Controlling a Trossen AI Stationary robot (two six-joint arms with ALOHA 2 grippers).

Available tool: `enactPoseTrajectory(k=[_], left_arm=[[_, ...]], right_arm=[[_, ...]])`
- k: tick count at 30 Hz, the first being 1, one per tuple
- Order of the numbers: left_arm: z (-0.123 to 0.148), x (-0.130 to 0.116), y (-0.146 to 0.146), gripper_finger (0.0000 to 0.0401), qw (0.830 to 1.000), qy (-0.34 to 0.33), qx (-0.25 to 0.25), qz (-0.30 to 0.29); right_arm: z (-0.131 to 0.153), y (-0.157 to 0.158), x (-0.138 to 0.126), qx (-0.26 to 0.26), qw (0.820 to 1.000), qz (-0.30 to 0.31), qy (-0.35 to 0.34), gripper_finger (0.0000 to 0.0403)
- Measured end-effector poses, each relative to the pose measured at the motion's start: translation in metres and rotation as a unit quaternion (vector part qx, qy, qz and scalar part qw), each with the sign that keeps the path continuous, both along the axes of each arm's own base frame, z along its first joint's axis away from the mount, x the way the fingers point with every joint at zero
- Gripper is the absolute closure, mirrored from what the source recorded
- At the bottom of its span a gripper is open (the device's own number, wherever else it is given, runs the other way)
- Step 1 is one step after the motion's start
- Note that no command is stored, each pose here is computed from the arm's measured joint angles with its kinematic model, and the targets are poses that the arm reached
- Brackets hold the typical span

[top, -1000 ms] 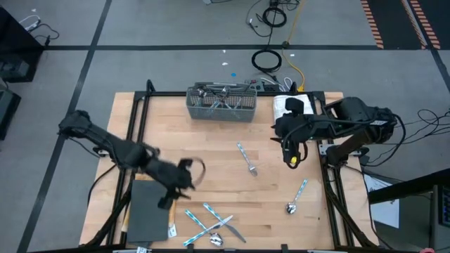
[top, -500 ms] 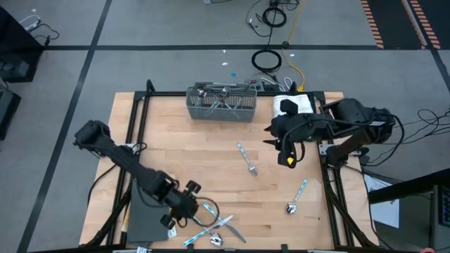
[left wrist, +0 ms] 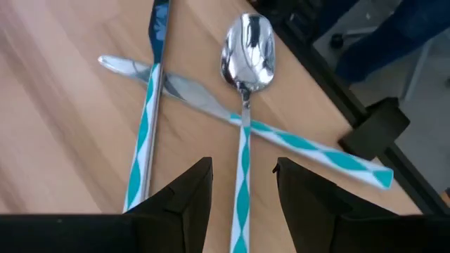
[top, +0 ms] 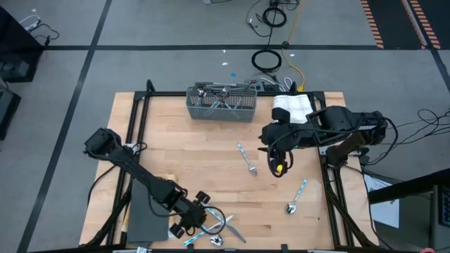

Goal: Sort silverware
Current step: Put the blue spoon into the silverware basket

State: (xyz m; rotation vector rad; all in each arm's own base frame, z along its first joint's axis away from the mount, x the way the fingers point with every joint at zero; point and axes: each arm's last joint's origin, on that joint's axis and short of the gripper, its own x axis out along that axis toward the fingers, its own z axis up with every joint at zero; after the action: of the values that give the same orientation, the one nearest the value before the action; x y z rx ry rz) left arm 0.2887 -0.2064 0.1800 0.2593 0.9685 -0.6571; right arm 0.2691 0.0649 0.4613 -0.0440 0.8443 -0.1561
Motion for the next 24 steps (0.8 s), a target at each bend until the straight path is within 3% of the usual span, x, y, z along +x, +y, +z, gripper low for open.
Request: enactPoseTrajectory(k=[19, 24], left_arm=[[-0.036, 0.013, -0.009, 0.0237, 1.000, 0.020, -0.013, 0.001], [-0.050, 0.012, -0.011, 0.0237, 0.999, 0.040, -0.011, -0.028]], right_arm=[[-0.003, 0.002, 0.003, -0.005, 1.000, 0.006, 0.008, 0.0252], [-0.003, 0.002, 0.003, 0.000, 1.000, 0.000, 0.008, 0.0252]])
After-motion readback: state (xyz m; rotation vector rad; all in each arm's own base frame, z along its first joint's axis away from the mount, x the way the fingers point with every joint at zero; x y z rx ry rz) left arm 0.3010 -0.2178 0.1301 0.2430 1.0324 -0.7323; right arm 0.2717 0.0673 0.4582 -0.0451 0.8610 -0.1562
